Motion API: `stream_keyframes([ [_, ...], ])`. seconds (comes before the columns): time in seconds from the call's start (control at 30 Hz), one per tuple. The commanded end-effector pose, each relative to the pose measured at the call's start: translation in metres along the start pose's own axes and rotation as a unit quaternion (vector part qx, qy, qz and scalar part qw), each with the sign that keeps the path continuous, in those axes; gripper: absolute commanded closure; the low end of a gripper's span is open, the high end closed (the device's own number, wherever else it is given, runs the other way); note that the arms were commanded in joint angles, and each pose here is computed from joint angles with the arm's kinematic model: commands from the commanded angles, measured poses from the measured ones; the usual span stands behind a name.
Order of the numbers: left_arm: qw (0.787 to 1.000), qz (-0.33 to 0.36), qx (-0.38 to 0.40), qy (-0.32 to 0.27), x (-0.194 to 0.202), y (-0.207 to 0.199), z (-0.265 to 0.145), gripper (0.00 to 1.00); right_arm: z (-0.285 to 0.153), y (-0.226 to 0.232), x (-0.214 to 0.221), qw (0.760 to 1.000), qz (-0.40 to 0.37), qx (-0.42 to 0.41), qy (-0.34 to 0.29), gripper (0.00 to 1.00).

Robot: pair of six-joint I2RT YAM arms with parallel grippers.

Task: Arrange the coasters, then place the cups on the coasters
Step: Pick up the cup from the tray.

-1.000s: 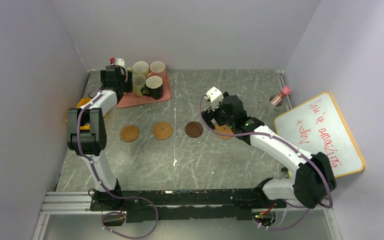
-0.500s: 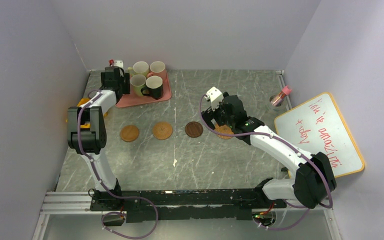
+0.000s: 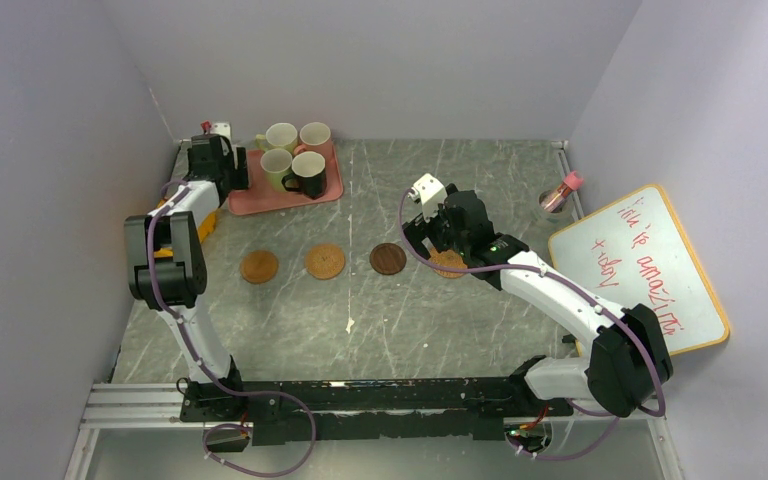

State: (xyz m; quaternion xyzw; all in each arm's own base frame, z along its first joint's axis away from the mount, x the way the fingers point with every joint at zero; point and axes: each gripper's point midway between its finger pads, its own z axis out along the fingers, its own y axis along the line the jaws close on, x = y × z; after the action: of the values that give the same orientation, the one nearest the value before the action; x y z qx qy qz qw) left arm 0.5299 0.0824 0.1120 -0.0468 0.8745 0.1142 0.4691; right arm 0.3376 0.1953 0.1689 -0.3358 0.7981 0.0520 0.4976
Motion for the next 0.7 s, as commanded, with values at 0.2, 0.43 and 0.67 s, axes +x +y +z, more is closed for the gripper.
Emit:
stream_keyframes([
  [0.2,0.997,-0.014,0.074,-0.02,-0.024,-0.022,-0.001,0.16,-0.001,-0.003,-0.009,1.0,-0.002,0.003,-0.014,0.0],
  [0.43,0.996,-0.017,0.087,-0.02,-0.027,-0.025,0.0,0.15,-0.002,-0.003,-0.01,1.0,-0.003,0.003,-0.016,0.0],
  [0.67,0.995,-0.024,0.098,-0.013,-0.025,-0.029,0.004,0.18,-0.002,-0.002,-0.01,1.0,-0.003,0.002,-0.018,0.0],
])
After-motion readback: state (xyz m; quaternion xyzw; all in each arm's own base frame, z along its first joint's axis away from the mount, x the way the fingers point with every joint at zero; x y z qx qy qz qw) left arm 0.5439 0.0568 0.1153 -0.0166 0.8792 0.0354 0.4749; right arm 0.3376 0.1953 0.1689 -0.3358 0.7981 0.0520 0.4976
